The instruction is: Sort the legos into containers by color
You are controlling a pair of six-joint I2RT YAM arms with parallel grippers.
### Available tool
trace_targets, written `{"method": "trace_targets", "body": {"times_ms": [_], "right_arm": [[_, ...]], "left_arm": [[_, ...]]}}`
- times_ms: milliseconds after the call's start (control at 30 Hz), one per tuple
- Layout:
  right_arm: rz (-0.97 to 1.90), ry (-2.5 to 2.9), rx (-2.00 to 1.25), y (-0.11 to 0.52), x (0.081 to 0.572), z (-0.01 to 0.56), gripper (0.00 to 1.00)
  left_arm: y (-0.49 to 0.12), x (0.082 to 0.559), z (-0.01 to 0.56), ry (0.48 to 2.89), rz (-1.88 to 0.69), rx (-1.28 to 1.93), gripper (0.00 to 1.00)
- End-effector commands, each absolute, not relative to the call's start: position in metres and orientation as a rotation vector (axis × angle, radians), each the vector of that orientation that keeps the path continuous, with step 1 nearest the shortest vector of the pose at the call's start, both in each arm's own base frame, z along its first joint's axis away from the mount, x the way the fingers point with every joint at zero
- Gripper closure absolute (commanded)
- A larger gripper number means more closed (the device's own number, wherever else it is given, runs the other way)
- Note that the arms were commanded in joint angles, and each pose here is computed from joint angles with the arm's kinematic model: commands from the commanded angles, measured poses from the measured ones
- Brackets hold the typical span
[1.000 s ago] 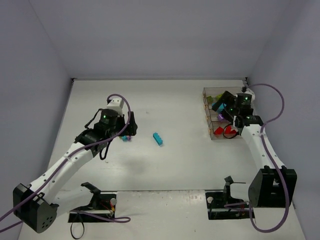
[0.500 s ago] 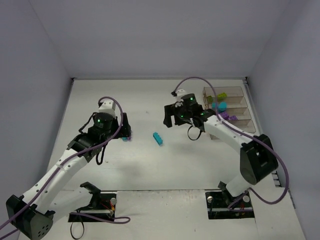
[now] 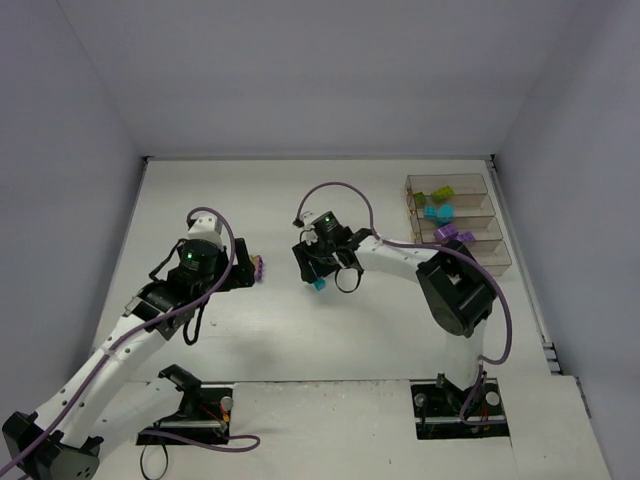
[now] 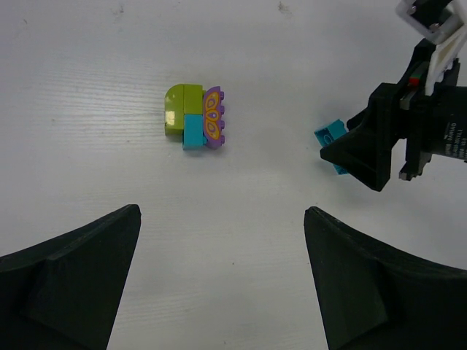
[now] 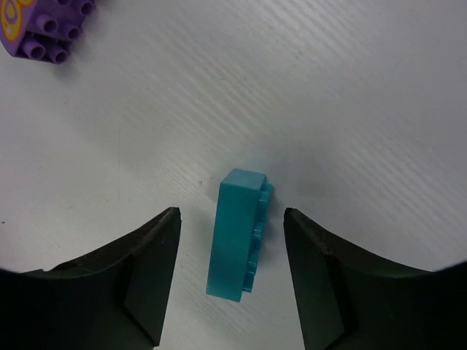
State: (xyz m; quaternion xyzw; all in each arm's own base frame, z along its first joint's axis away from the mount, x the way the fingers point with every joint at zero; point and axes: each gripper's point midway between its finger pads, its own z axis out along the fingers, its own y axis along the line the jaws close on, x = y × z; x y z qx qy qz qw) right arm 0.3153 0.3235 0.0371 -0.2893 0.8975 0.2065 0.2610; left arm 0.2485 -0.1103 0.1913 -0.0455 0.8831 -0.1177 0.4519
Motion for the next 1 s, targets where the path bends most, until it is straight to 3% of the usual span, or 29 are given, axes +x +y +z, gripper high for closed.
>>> {"method": "trace_targets", "body": {"times_ms": [0,100,200,233,267,433,633,967], "right_arm": [[0.517,2.372,-0.771,0.336,0.33,0.047,0.47],[0.459,2.393,-0.751,0.33,0.333,0.038,0.61],[0.402,2.388,-0.706,0.323,0.34,0.042,0.83],[0.393,2.37,-0.679,0.322,0.343,0.051,0.96],[0.377,2.357,-0.655,0.319,0.347,0.057,1.0],[0.239,2.262,-0.313,0.276,0.392,0.111,1.0],[0.216,2.121,0.406,0.13,0.45,0.17,1.0],[0.21,1.965,1.067,-0.02,0.474,0.156,0.98]], "left_arm": [[-0.109,0.252,0.199,2.151,-0.301,-0.154,0.13],[-0.109,0.252,0.197,2.16,-0.3,-0.152,0.13],[-0.111,0.254,0.196,2.163,-0.304,-0.15,0.13],[-0.113,0.255,0.196,2.165,-0.309,-0.149,0.13],[-0.113,0.255,0.196,2.165,-0.31,-0.146,0.13],[-0.118,0.26,0.195,2.168,-0.32,-0.147,0.13],[-0.121,0.265,0.192,2.177,-0.318,-0.153,0.13],[-0.126,0.272,0.185,2.199,-0.317,-0.145,0.13]]}}
